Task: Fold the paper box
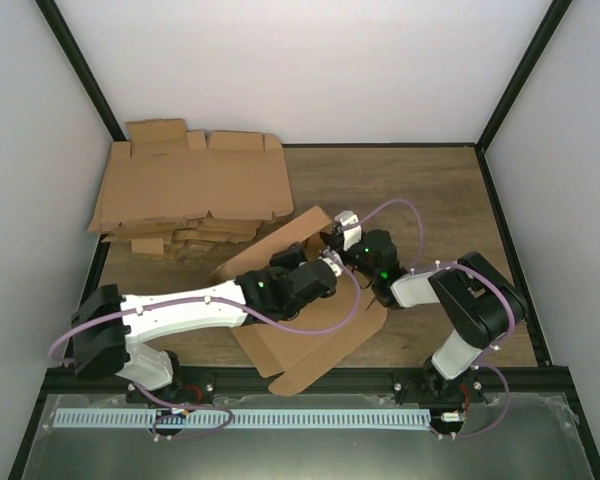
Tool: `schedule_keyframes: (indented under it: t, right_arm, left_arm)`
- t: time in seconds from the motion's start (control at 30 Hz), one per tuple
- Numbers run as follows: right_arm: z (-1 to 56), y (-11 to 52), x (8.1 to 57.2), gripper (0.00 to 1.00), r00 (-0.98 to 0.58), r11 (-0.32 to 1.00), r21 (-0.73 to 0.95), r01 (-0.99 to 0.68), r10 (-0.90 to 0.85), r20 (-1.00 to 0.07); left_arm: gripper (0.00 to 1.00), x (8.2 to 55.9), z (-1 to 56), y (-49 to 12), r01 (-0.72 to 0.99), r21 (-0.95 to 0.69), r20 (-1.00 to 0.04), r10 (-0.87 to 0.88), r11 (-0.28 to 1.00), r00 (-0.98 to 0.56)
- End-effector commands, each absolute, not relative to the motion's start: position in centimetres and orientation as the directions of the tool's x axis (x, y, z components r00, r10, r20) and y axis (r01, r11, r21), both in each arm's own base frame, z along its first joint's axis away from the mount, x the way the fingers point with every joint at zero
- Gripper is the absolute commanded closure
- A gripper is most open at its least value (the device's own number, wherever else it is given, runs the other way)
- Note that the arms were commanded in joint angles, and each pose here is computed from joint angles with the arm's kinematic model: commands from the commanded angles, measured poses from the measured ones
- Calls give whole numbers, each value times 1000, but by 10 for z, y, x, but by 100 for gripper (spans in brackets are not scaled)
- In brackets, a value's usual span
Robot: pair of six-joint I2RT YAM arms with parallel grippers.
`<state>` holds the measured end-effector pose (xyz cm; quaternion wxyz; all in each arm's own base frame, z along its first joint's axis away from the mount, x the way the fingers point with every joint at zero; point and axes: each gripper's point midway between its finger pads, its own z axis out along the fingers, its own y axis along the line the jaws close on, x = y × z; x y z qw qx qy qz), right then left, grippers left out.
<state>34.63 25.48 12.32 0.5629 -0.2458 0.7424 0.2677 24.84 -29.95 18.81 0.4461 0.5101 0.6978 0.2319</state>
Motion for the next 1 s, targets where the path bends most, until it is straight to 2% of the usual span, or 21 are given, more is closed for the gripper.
schedule_keyframes:
  t: [0.0,0.13,0.23,0.37,0.5,0.63,0.83,0.97]
  right_arm:
    - [151,260,359,99,-180,746,76,-661,-60,-982]
    - [151,264,361,99,-182,737,65,-673,-79,-980]
    - [155,265,359,99,-175,731,57,-680,-86,-981]
    - [157,266,357,99,-165,727,35,-686,-109,-980]
    - [151,268,354,99,-184,721,37,-692,-126,-975]
    - [141,270,349,99,-207,722,45,-690,-138,-968]
    - [130,275,347,97,-222,724,43,-689,-155,-963]
    - [129,280,348,96,-213,721,39,-692,-152,-965]
  left_arm:
    - [45,243,248,-318,582,595,-628,773,555,-95]
    - [33,242,298,-321,622,445,-763,636,644,-112]
    - [26,260,331,-306,617,322,-837,521,718,-169]
    - [19,289,352,-285,626,152,-880,394,765,-267]
    - [20,334,342,-260,602,-24,-864,287,798,-415]
    - [24,361,319,-257,638,-170,-829,241,751,-505]
    - [24,365,292,-288,728,-278,-788,284,627,-546]
    - [33,370,268,-298,733,-319,-746,318,601,-585]
